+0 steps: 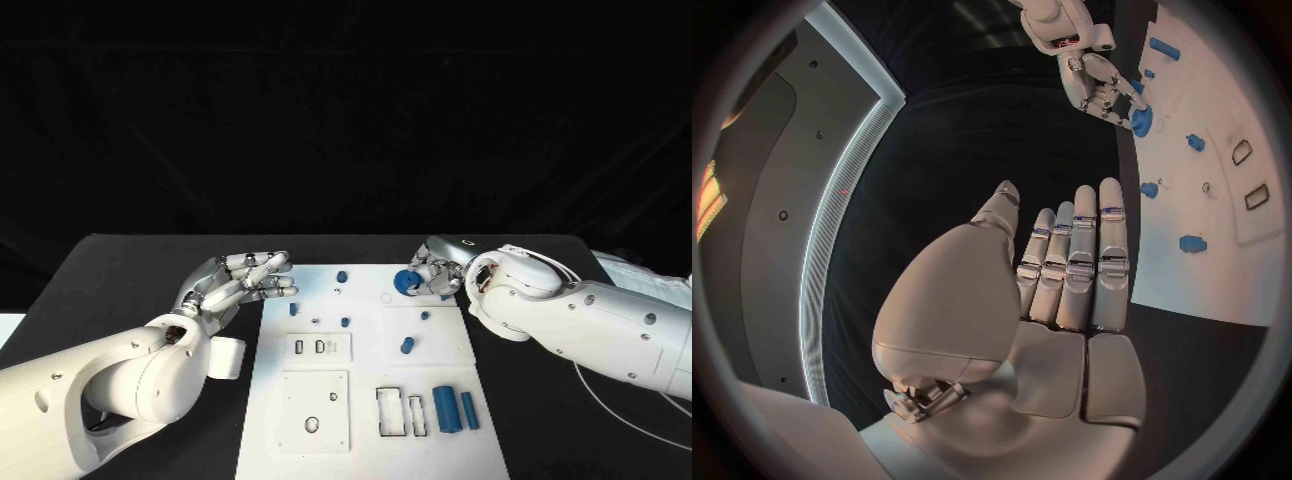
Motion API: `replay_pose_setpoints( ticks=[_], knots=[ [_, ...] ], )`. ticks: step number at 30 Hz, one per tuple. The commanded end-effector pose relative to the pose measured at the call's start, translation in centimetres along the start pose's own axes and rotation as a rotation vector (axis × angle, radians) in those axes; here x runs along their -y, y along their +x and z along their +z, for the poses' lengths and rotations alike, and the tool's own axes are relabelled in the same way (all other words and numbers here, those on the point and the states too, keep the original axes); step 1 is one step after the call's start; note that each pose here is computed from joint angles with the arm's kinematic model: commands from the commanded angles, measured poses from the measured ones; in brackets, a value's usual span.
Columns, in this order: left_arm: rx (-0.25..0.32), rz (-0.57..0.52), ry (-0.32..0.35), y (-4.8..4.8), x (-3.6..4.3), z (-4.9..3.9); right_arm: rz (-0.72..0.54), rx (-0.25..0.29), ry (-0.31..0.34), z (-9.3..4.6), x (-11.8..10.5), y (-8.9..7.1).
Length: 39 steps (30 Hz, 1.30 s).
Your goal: Assemble the parts on the task board
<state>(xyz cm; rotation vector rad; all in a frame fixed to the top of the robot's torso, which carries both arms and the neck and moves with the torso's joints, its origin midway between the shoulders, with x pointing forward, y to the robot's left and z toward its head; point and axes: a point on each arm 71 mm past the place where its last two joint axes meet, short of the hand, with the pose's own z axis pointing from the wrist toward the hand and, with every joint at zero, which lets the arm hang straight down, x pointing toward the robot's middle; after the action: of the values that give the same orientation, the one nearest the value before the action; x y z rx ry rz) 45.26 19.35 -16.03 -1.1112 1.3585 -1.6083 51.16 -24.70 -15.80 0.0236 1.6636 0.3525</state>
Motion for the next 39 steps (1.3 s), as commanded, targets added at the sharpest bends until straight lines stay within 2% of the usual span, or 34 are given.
replay_pose_setpoints(
  ticks=[1,9,14,17,24,28,32,39],
  knots=[
    [-0.020,-0.011,0.005,0.25,0.09,0.05,-0.012,-0.032,0.010,0.2,0.1,0.4],
    [-0.020,-0.011,0.004,0.25,0.08,0.06,-0.015,-0.058,0.018,0.4,0.1,0.9],
    [-0.020,-0.011,0.004,0.23,0.08,0.06,-0.025,-0.048,0.015,0.3,0.0,1.0],
    [-0.020,-0.011,0.004,0.23,0.08,0.05,-0.050,-0.015,0.002,0.2,-0.3,0.9],
    [-0.021,-0.012,0.004,0.25,0.08,0.06,-0.085,0.108,-0.075,-0.3,-1.8,0.6],
    [-0.021,-0.012,0.004,0.25,0.07,0.06,-0.074,0.152,-0.125,-0.7,-3.2,0.4],
    [-0.021,-0.012,0.004,0.26,0.07,0.07,-0.056,0.177,-0.172,-1.1,-4.9,0.3],
    [-0.023,-0.013,0.003,0.32,0.06,0.06,-0.029,0.176,-0.228,-1.1,-8.0,0.7]
  ],
)
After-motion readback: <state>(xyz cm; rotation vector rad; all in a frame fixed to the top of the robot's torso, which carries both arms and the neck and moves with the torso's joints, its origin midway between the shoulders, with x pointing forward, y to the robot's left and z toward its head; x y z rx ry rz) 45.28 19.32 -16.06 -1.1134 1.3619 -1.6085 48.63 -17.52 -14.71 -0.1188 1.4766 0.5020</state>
